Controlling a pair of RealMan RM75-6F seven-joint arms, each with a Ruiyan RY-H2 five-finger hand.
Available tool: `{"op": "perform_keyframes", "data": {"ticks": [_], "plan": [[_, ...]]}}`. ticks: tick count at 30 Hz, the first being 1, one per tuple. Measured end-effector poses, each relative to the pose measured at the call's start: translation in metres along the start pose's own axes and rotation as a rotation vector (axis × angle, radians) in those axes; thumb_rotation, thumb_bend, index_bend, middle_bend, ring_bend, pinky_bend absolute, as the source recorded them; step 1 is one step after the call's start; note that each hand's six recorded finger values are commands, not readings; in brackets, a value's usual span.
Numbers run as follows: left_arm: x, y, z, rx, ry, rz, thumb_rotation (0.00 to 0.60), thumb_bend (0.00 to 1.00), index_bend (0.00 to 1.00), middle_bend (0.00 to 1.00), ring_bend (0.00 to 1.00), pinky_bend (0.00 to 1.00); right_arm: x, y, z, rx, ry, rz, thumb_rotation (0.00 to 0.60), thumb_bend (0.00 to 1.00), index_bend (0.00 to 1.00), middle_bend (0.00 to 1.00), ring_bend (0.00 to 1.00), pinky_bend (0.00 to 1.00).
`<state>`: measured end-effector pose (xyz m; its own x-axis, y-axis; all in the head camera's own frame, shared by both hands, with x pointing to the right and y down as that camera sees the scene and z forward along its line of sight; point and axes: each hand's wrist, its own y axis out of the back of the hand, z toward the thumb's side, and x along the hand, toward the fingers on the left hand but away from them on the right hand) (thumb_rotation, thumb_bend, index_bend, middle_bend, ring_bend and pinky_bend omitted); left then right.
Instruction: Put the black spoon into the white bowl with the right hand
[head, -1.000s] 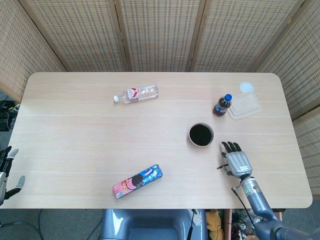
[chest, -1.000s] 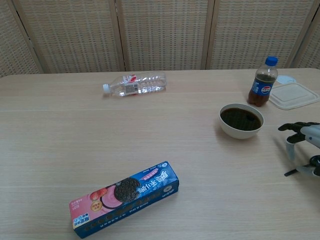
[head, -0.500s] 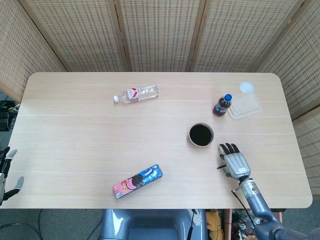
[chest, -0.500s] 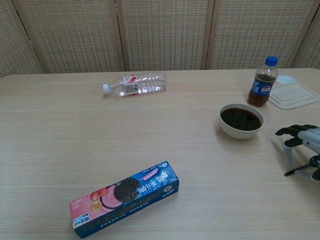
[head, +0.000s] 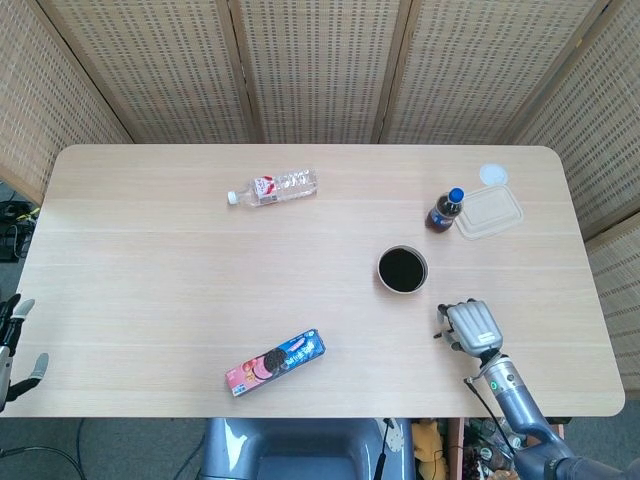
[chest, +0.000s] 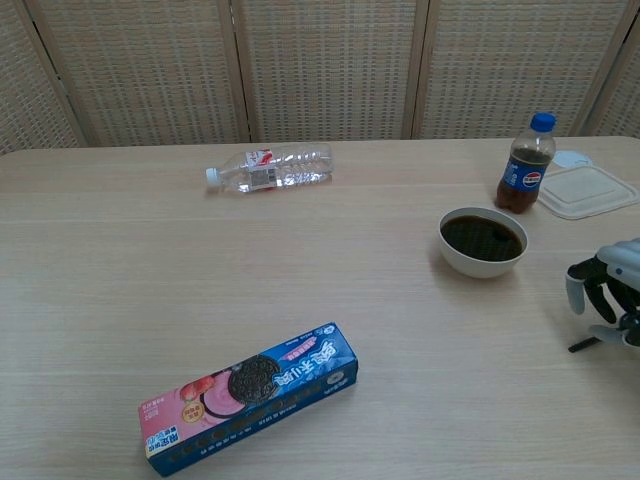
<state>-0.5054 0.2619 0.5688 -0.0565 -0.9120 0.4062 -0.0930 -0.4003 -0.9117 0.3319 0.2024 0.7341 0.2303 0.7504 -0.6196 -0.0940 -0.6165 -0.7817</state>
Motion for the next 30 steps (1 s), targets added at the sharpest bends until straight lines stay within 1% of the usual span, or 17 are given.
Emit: {"op": "perform_keyframes", "data": {"ticks": [3,8,18,30], "plan": [[0.000,0.000,0.000,0.000,0.002,-0.001,0.600,0.40,0.00,0.00,0.00,0.00,-0.002,-0.002,0.000,0.008,0.002,0.009,0.600,0.50,0.55,0.81,0.77,0.74],[-0.001,0.000,-0.001,0.001,0.002,0.000,0.600,0.40,0.00,0.00,0.00,0.00,-0.004,-0.004,-0.001,0.026,0.004,0.022,0.600,0.50,0.56,0.84,0.81,0.78],[-0.002,-0.002,-0.001,0.000,0.004,-0.005,0.600,0.40,0.00,0.00,0.00,0.00,-0.005,-0.013,-0.004,0.075,0.010,0.073,0.600,0.50,0.56,0.84,0.81,0.79],[-0.002,-0.003,-0.002,-0.002,0.007,-0.008,0.600,0.40,0.00,0.00,0.00,0.00,-0.006,-0.016,-0.003,0.095,0.014,0.093,0.600,0.50,0.56,0.84,0.81,0.79]]}}
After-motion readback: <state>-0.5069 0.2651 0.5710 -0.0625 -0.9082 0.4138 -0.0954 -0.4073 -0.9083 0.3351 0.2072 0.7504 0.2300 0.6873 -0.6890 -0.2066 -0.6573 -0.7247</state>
